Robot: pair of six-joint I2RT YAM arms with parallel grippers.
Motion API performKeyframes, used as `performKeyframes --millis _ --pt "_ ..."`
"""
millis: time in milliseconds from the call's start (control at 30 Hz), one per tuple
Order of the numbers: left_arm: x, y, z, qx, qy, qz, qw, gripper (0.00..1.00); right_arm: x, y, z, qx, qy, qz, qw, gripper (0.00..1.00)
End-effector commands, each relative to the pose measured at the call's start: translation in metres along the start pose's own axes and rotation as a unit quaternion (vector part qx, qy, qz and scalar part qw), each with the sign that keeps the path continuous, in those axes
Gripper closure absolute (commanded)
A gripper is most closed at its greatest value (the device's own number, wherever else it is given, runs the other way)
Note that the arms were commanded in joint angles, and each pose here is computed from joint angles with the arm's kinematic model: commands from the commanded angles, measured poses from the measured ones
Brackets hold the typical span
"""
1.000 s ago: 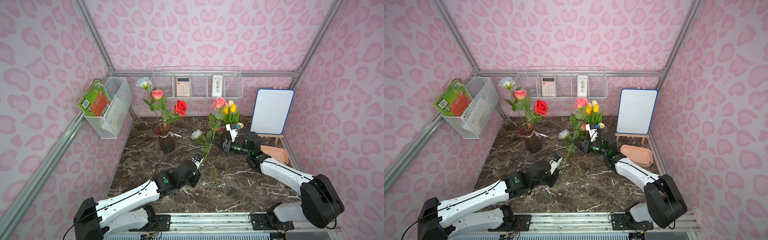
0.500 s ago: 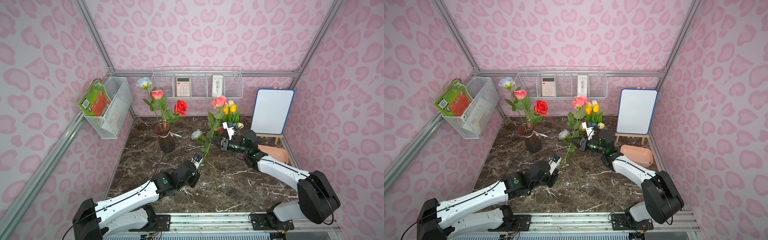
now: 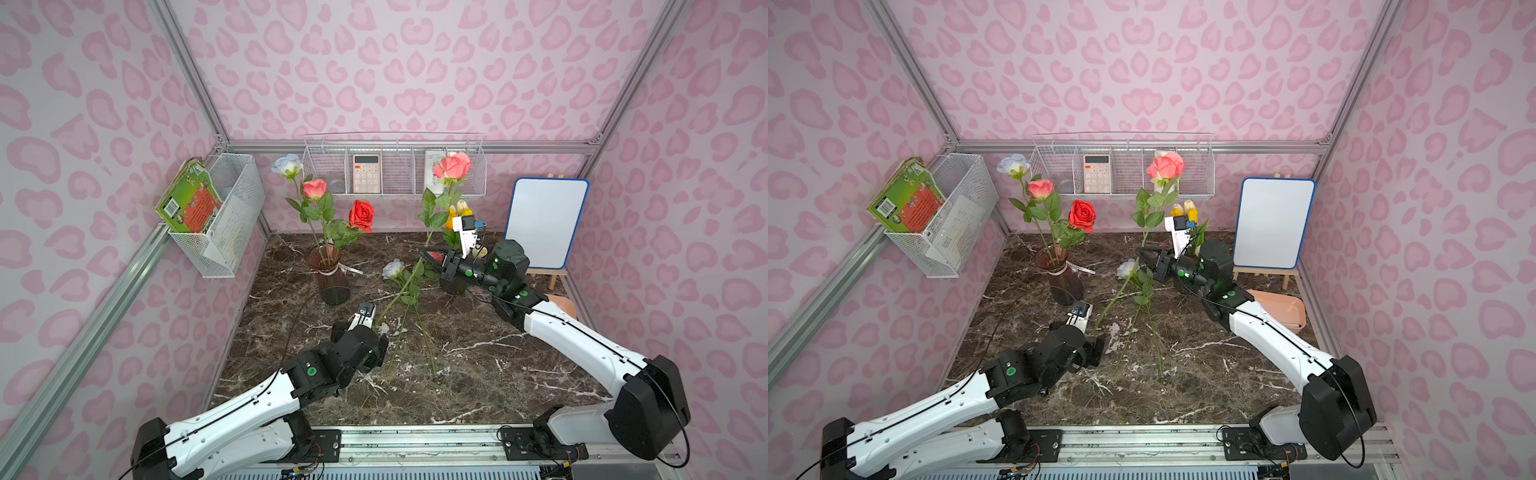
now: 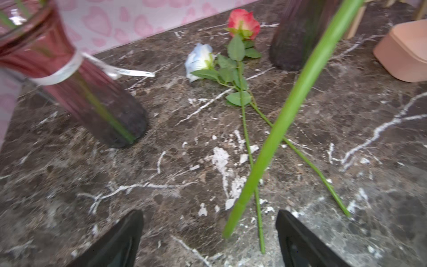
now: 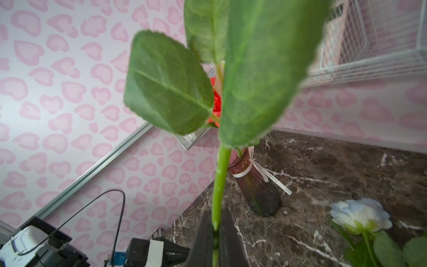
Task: Arrange the flowers in different vases according to their variety
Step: Pick up the flower at the center of the board, then insert the flower into the vase.
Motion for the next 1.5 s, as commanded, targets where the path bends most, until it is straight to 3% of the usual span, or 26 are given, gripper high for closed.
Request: performKeyframes --millis 0,233,567,733,967,1467 --pt "0.012 0.006 0.029 -0.075 0.040 -0.018 0.996 0.01 -0.022 -0.009 0.011 0.030 0.053 -0.029 0.998 1.00" --pt "0.034 0.016 0.064 -0.090 0.119 -0.068 0.986 0.01 -0.070 -0.048 0.071 0.009 0.130 -0.096 0.987 1.00" --pt "0.046 0.023 0.075 -0.094 0.140 -0.092 0.981 0.01 -0.091 -0.130 0.111 0.033 0.226 -0.124 0.966 1.00" --pt "0.045 0.026 0.074 -0.083 0.144 -0.085 0.982 0.01 -0.086 -0.169 0.108 0.068 0.258 -0.119 0.956 1.00" --pt "0.044 0.028 0.068 -0.054 0.137 -0.082 0.986 0.01 -0.068 -0.196 0.084 0.112 0.273 -0.107 0.950 1.00" --pt "0.047 0.040 0.074 -0.028 0.154 -0.122 0.980 0.02 0.002 -0.237 0.038 0.105 0.261 -0.016 0.959 1.00"
Point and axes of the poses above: each gripper's point midway between its finger pads, its own y axis back along the fingers, its own z axis along the line the jaws close on, x = y × z, the point moved 6 cm from there along y, back along the fingers, and after that the axes turned 1 degree about -y, right-handed, at the moved point
